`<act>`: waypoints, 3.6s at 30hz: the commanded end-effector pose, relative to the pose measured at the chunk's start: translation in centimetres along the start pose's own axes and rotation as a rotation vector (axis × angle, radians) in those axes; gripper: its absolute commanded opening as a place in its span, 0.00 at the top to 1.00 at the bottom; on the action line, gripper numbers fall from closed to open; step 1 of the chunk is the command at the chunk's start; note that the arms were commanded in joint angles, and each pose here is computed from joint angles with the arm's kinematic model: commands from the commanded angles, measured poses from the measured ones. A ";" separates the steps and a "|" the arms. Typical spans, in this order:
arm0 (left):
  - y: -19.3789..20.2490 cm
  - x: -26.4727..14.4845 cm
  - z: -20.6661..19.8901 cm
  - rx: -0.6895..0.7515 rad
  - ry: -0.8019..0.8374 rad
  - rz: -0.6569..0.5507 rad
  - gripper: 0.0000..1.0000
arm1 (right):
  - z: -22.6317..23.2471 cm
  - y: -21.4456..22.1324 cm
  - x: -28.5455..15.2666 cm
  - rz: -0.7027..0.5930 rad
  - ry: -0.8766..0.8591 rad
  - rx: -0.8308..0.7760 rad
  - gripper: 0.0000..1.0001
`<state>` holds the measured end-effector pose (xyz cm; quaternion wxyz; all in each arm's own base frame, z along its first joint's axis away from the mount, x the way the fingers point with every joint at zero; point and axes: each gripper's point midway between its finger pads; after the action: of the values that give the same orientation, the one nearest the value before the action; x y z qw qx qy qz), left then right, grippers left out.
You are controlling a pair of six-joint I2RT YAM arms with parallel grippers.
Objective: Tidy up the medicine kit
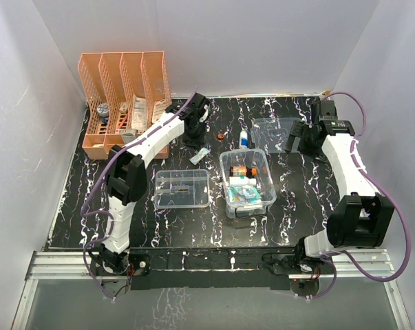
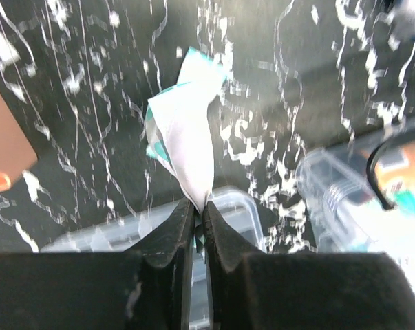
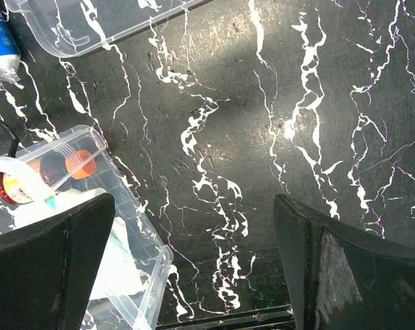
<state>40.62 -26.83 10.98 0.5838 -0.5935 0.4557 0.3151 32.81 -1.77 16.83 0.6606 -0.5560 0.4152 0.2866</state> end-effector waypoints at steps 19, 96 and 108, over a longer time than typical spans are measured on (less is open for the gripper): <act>12.5 -7.6 -3.3 -0.277 0.107 0.073 1.00 | -0.6 1.0 0.7 -0.024 0.008 -0.020 0.02; 12.2 -4.5 -3.9 -0.180 0.066 0.027 0.51 | 11.8 -0.9 -8.5 -0.069 -0.186 -0.275 0.02; 7.8 -6.0 -2.4 -0.137 0.038 -0.085 0.45 | 13.8 -0.6 -7.8 -0.021 -0.217 -0.319 0.02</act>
<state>28.95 -28.67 11.69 0.5245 -0.6547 0.4379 0.3232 31.84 11.03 22.90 0.5979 -0.6167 0.3121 0.4060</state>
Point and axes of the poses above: each gripper's point midway between its finger pads, its own x axis out along the fingers, its own z axis along the line the jaws close on, y = z × x, and after that the axes turned 7 degrees about -x, right-handed
